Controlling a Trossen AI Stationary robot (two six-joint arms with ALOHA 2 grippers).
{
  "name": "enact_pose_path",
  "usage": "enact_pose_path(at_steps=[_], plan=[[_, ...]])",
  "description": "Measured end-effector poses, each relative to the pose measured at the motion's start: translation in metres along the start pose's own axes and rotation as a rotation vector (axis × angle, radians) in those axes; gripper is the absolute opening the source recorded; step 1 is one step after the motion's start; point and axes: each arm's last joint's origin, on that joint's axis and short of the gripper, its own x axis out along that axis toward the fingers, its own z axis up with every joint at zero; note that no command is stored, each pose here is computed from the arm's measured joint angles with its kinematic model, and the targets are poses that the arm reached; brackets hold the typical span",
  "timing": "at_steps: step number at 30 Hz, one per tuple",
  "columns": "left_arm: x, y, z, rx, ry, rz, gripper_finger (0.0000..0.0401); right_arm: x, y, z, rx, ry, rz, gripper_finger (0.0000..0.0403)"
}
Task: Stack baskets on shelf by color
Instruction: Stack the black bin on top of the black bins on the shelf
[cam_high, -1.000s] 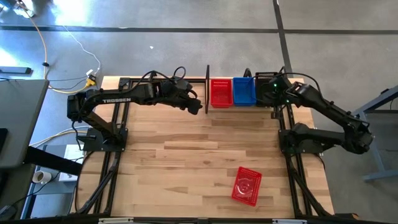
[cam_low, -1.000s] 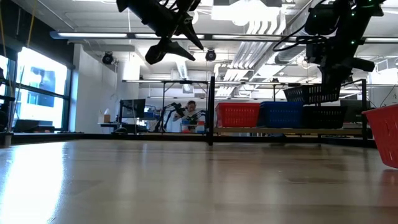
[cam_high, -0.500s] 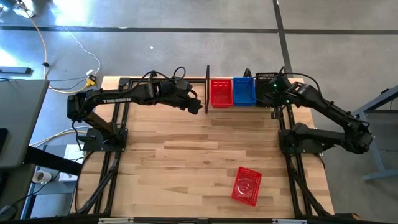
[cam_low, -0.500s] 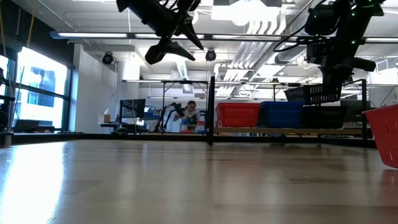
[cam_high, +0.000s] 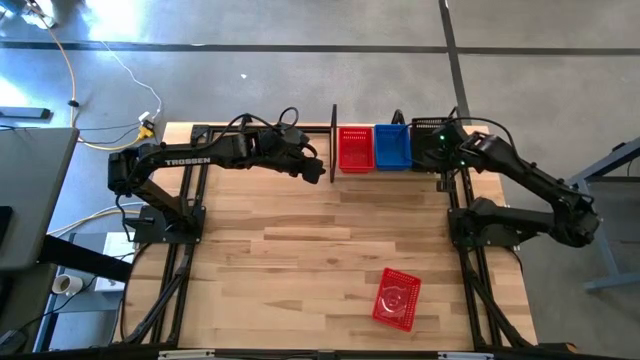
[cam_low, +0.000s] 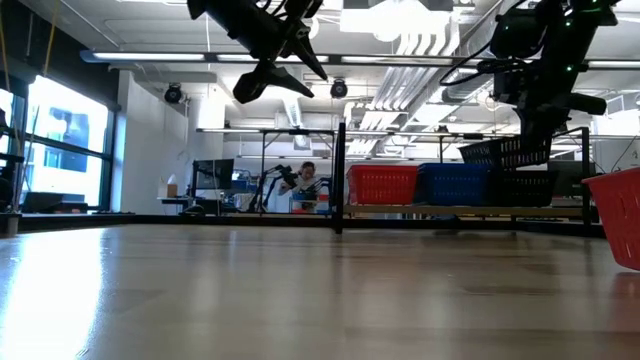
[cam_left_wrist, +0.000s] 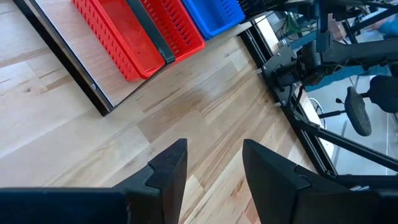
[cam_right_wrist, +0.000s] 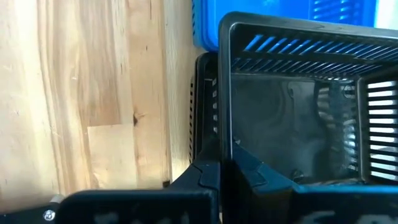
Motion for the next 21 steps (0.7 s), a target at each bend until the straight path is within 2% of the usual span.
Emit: enact_pose_path(at_steps=[8,16,21], plan=[[0.0000,0.0000,0.0000,-0.008,0.000,0.000,0.0145,0.0072,-0.0020,0.0028,-0.017,0.024,0.028,0.0000],[0.0000,0.0000,0.0000,-0.008,0.000,0.000,0.0145,0.0079,-0.0040,0.0035,0.018,0.037,-0.003,0.0002],[0.0000,0.0000,0.0000,-0.007,0.000,0.000,0.0145,0.0079,-0.0039,0.0043,0.030,0.019,0.007,0.0032]])
